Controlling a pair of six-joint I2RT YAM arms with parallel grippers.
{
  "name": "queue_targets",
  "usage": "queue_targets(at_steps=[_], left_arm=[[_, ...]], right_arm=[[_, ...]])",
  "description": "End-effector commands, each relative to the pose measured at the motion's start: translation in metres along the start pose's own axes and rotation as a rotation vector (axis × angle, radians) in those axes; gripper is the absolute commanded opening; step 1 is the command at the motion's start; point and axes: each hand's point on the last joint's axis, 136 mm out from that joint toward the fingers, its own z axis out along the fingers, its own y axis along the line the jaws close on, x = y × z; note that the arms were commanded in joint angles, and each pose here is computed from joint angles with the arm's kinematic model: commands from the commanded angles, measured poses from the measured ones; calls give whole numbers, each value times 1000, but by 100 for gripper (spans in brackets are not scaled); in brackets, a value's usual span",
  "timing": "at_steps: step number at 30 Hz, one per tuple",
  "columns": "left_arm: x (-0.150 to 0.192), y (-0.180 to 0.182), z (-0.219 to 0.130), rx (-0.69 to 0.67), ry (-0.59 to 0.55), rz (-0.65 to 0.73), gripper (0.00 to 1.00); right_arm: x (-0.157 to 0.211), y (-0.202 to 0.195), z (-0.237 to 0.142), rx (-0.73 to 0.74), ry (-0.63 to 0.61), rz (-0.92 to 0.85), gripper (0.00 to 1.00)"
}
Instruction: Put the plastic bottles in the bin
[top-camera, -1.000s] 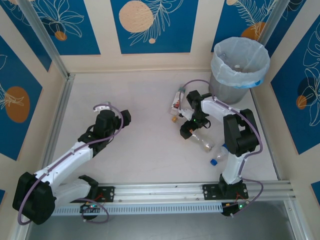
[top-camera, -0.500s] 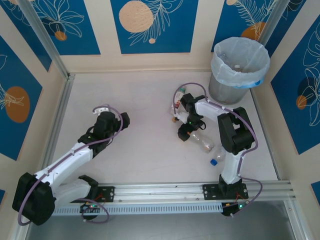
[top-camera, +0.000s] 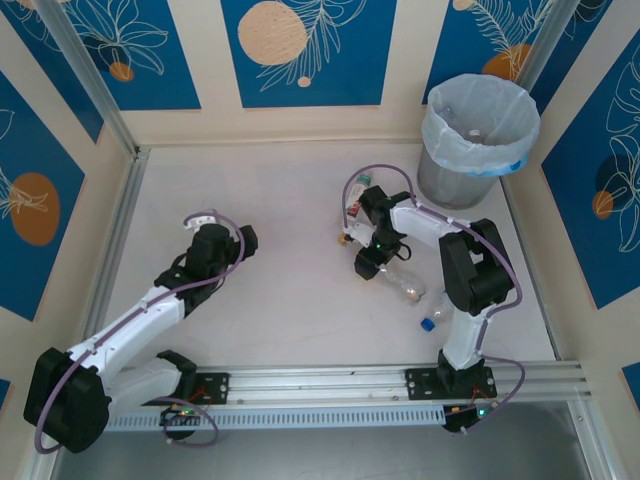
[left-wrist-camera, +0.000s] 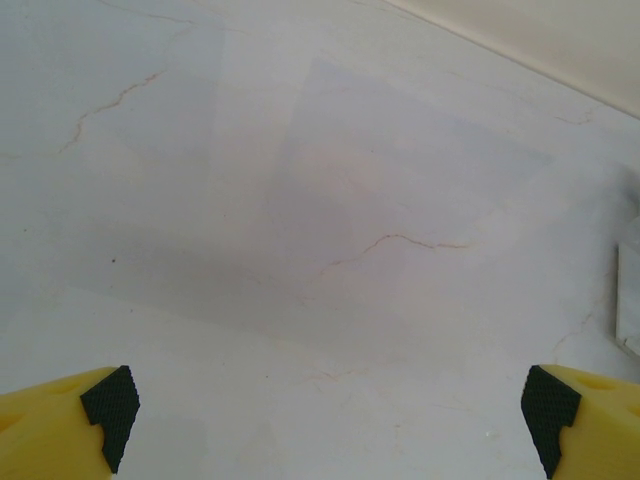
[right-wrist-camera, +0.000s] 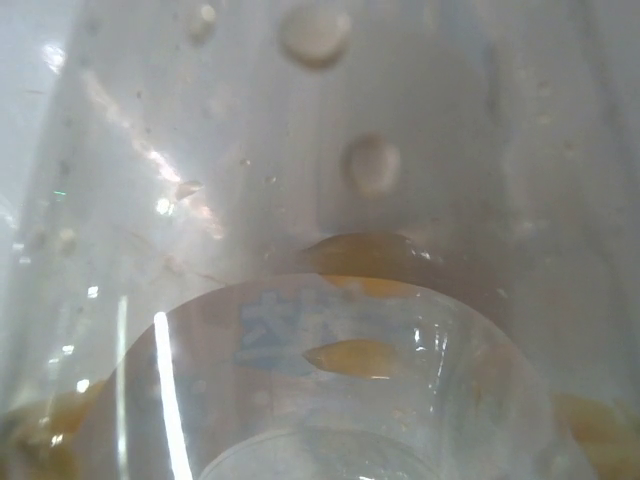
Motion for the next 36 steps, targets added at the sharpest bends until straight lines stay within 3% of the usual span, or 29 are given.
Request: queue_targets(at_steps=[1,13,24,29,36], left_arm=[[-2,13,-2,-48,-11,-22,99],[-1,12,5,-50,12,-21,99],[3,47,27,-177,60,-25,99],[-1,44,28,-165,59,-25,99],[0,29,30,-90,87,-30,99]], right_arm=[[-6,12,-9,-37,-43,-34,61],[-17,26,-36,-68,-146,-34,47],[-37,35,-89,-74,-393,-42,36],[-53,35,-144,-76,-636,-25,36],[-62,-1,-235,36,-971,61,36]])
